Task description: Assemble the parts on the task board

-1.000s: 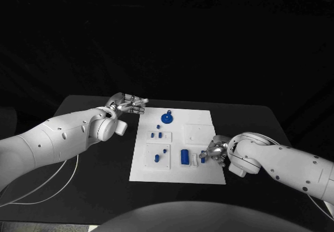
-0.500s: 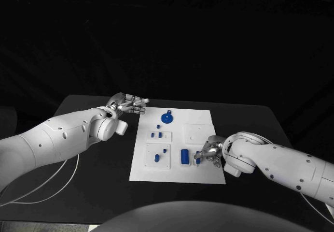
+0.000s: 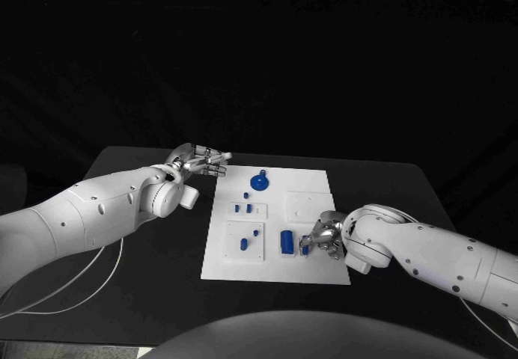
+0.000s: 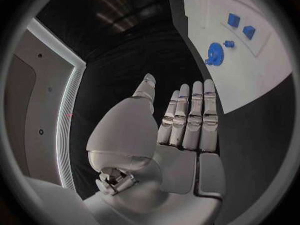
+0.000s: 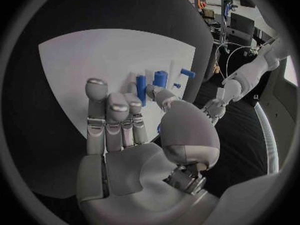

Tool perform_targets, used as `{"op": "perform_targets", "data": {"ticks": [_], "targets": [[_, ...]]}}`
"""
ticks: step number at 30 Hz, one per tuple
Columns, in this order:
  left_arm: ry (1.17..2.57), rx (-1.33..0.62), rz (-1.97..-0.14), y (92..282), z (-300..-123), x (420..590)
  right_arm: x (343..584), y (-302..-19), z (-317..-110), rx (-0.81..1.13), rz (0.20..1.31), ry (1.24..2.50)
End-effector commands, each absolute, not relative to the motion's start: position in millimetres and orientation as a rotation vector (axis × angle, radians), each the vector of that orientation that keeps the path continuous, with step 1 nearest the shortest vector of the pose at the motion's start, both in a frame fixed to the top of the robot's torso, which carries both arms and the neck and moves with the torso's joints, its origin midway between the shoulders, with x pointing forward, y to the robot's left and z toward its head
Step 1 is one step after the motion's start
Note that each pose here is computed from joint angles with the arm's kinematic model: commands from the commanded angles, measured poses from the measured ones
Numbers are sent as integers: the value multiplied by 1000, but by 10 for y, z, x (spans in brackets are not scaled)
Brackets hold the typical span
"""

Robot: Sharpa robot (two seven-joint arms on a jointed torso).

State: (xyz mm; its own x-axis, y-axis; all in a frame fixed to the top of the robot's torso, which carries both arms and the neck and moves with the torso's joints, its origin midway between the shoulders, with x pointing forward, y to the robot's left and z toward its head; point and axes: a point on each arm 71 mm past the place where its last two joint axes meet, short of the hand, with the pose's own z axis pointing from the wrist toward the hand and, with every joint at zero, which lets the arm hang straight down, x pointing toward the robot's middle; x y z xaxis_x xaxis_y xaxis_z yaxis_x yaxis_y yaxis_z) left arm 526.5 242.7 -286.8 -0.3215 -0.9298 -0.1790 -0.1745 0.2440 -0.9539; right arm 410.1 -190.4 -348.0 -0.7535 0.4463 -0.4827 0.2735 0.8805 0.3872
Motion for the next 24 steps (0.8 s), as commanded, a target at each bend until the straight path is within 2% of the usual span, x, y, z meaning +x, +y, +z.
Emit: {"op": "perform_targets", "data": {"ticks": [1,24], "targets": [[1698,-1032,-1172,2396,-2865,5261,4091,-1879,-3497,492,395,2484],[1701,-1033,-1171,2396,-2867,5260,4076,-1830,-3528,472,406,2501]]}}
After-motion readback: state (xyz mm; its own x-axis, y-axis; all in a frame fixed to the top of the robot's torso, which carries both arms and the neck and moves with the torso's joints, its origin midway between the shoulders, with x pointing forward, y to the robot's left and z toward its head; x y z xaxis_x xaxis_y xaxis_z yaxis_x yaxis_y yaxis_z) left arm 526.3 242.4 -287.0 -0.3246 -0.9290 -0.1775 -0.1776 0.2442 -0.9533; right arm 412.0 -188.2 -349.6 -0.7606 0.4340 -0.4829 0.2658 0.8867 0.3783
